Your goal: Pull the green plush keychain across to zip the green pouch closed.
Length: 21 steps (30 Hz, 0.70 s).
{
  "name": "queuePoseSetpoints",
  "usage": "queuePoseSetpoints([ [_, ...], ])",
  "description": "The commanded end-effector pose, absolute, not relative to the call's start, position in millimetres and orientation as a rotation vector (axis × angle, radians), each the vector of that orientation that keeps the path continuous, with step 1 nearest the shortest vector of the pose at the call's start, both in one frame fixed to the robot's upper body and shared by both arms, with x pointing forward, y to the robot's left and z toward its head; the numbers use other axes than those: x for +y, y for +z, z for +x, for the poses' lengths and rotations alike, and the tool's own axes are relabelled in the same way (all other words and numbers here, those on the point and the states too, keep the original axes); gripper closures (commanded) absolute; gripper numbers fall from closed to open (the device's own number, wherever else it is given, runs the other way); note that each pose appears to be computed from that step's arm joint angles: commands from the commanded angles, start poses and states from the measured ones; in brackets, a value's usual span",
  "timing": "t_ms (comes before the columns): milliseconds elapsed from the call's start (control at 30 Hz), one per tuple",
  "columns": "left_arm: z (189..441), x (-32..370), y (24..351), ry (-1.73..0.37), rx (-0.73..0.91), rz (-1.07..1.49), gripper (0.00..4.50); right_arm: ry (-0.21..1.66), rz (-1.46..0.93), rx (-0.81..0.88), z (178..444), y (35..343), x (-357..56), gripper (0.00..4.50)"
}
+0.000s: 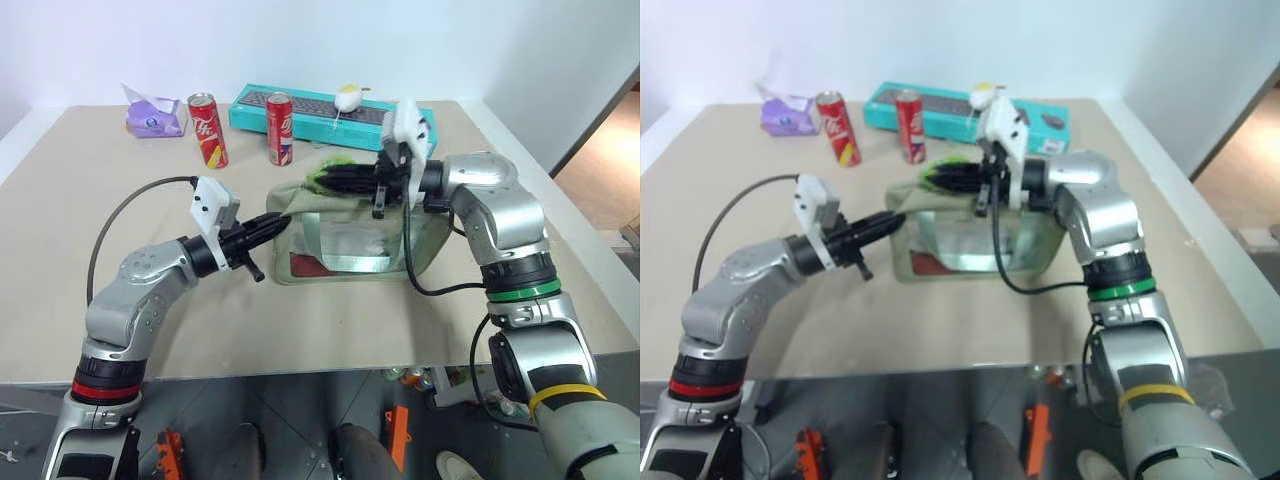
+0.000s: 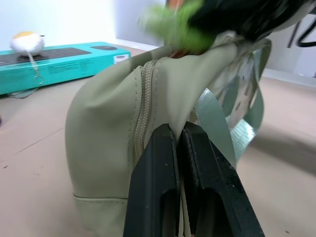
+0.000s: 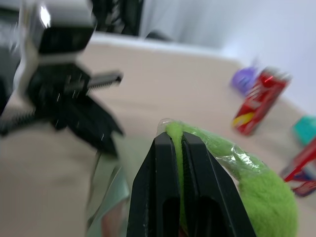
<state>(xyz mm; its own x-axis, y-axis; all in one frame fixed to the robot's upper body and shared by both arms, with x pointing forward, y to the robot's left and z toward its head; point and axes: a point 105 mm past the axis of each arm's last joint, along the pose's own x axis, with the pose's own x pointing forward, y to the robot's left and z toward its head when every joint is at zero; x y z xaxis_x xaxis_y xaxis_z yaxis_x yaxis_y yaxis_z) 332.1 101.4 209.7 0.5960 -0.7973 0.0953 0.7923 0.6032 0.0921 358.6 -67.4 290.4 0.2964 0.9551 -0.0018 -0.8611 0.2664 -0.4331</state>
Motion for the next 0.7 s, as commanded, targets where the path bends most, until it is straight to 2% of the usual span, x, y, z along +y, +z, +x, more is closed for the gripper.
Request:
queuePoseSetpoints([
  [33,336.1,102.3,225.0,-0.891,-0.181,0.073,4.5,1.163,-0.386,-0.451,348.5,327.9,-82.1,4.47],
  [200,338.1,100.6,228.6,-0.893,-0.194,0.099,4.5,1.046,-0.394,-0.498,348.0,340.7,-106.3,4.47],
  [700,346.9,107.3,224.8,-0.839,-0.167,0.043,4.5,0.878,-0.452,-0.45,350.8,330.7,-151.4,4.47],
])
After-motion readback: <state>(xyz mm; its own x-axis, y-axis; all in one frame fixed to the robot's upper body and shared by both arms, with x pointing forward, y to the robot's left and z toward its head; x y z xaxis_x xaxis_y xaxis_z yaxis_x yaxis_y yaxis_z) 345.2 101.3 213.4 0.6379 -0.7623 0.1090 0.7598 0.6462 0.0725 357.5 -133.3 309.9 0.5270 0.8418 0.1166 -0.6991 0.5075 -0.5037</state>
